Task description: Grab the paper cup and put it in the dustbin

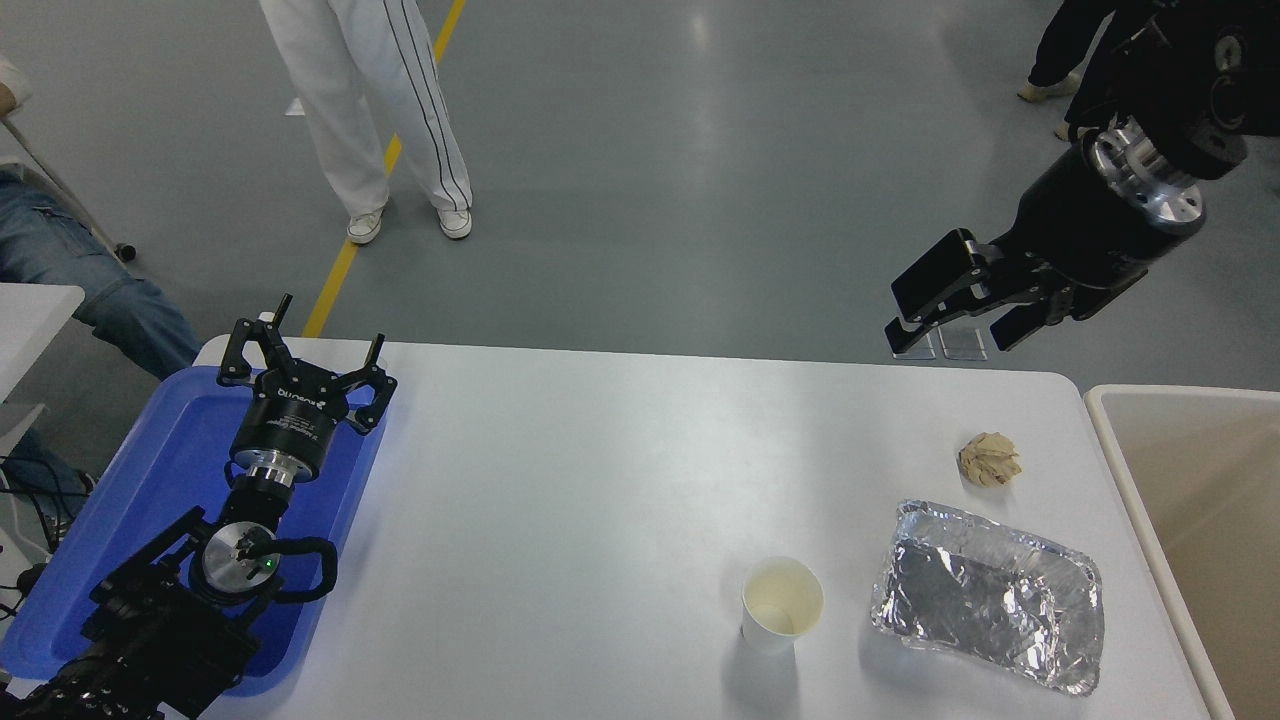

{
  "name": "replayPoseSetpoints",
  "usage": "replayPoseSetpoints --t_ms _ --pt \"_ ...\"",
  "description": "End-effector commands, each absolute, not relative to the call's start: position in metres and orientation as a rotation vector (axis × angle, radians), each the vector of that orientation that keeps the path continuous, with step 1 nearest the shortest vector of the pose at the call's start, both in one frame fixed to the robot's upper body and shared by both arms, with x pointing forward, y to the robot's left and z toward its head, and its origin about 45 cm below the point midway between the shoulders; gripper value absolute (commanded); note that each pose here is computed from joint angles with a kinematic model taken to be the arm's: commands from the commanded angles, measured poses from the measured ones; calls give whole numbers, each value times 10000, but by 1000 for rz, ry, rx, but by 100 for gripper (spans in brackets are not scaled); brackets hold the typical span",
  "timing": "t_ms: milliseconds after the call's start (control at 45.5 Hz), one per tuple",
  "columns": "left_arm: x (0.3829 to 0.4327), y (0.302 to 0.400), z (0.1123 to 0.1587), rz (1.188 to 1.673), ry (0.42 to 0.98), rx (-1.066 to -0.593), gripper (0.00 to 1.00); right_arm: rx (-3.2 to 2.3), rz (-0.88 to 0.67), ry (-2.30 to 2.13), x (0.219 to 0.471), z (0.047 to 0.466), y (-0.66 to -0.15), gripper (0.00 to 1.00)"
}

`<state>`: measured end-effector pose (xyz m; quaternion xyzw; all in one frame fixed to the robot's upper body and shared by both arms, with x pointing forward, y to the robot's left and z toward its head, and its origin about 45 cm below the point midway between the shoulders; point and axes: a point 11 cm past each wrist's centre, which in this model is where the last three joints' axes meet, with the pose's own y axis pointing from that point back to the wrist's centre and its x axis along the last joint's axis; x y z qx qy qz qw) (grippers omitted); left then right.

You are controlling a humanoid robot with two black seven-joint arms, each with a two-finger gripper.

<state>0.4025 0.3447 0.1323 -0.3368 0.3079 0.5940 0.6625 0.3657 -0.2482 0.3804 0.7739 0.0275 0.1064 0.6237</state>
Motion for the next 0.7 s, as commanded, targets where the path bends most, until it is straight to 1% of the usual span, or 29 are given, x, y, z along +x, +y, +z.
replayPoseSetpoints --t_ms 0,22,44,88,132,198,242,264,286,330,352,396,418,440,484,505,549,571,593,615,637,659,681 --pt "4025 3445 1324 1341 696 -762 100 1795 175 123 3581 3500 -2446 100" --pt "4030 3444 1328 1342 695 -762 100 1798 170 127 3575 3478 -2442 100" --pt "4023 3448 1318 1343 697 -760 100 1800 167 130 3570 3461 -2437 100" --pt "4030 3444 1328 1342 695 -762 100 1809 163 139 3564 3426 -2414 100" --pt "4030 3444 1329 1342 695 -762 100 1815 157 146 3555 3393 -2401 100" --pt "4023 3450 1319 1344 696 -761 100 1819 138 158 3533 3320 -2407 100" --pt "4030 3444 1328 1342 695 -762 100 1821 124 171 3514 3255 -2410 100" --pt "4025 3444 1321 1342 697 -759 100 1822 117 174 3507 3224 -2414 100" --pt "4030 3444 1330 1340 695 -763 100 1824 108 180 3497 3187 -2416 100" --pt "4030 3441 1329 1339 695 -760 100 1823 89 202 3468 3090 -2402 100" --pt "4030 3441 1329 1339 695 -760 100 1821 81 214 3453 3043 -2391 100" --pt "4030 3441 1329 1339 695 -760 100 1827 70 229 3430 2984 -2361 94" --pt "4030 3442 1327 1340 696 -760 100 1830 63 234 3416 2960 -2356 93" --pt "4030 3441 1329 1339 695 -760 100 1834 70 235 3417 2937 -2347 92" --pt "4030 3441 1329 1339 695 -760 100 1837 92 230 3427 2895 -2340 87" --pt "4024 3444 1323 1341 696 -761 100 1843 100 225 3432 2879 -2334 86" --pt "4030 3442 1329 1339 696 -762 100 1853 97 228 3417 2830 -2323 88" --pt "4024 3443 1322 1340 696 -760 100 1854 95 231 3411 2804 -2321 88" --pt "4030 3442 1329 1339 696 -762 100 1856 94 234 3405 2781 -2318 89" --pt "4024 3443 1322 1340 696 -760 100 1858 92 236 3397 2759 -2318 89" --pt "4030 3442 1330 1340 694 -762 100 1859 87 239 3387 2737 -2323 89" --pt "4025 3444 1323 1340 697 -761 100 1859 82 241 3376 2704 -2332 89" --pt "4030 3441 1329 1339 695 -760 100 1863 79 242 3367 2669 -2335 89"
